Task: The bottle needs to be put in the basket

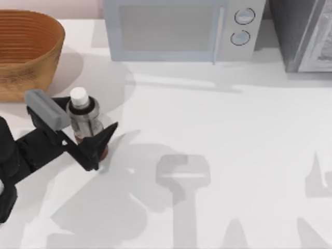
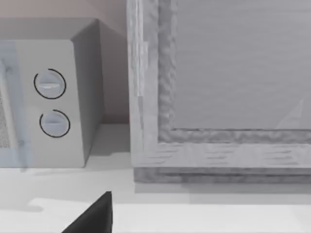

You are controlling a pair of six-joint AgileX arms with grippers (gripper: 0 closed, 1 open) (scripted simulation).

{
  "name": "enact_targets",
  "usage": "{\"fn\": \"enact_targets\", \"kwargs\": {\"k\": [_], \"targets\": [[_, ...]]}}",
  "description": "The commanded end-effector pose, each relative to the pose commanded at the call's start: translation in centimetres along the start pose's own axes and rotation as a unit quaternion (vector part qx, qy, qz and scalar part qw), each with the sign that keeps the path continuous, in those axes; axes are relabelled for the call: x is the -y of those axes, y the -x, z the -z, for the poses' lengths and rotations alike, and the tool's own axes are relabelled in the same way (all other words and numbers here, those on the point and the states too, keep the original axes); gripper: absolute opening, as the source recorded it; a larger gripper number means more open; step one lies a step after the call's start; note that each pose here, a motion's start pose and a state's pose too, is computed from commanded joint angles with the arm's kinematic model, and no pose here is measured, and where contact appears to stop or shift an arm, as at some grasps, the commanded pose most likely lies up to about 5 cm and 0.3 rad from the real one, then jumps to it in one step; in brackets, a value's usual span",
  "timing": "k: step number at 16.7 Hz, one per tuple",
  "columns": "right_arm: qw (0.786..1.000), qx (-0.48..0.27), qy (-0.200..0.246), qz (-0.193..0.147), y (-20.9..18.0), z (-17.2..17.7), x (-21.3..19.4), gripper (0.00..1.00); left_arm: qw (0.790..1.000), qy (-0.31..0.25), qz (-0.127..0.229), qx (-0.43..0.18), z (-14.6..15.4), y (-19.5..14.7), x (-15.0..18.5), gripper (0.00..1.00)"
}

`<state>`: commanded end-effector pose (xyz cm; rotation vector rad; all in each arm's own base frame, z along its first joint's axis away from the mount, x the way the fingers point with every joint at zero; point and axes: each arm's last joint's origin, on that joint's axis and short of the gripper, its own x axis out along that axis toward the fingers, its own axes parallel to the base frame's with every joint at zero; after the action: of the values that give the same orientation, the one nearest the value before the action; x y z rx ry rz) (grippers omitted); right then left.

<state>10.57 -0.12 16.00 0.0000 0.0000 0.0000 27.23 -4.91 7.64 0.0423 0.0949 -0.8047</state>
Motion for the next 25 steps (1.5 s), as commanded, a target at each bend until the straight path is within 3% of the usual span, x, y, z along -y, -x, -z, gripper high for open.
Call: {"fn": "enact_targets", "kwargs": {"k": [11, 21, 25], "targets": [[1.000, 0.000, 0.000, 0.000, 0.0, 0.0, 0.0, 1.00, 1.000, 0.000, 0.000, 0.000, 0.0, 0.0, 0.0, 0.02], [1.000, 0.000, 0.000, 0.000, 0.0, 0.0, 0.0, 1.00, 1.000, -0.001, -0.001, 0.000, 0.0, 0.0, 0.0, 0.00], [1.000, 0.000, 0.000, 0.000, 0.0, 0.0, 0.0, 1.00, 0.999, -0.017, -0.044, 0.028, -2.9, -2.0, -1.6, 0.00]]}}
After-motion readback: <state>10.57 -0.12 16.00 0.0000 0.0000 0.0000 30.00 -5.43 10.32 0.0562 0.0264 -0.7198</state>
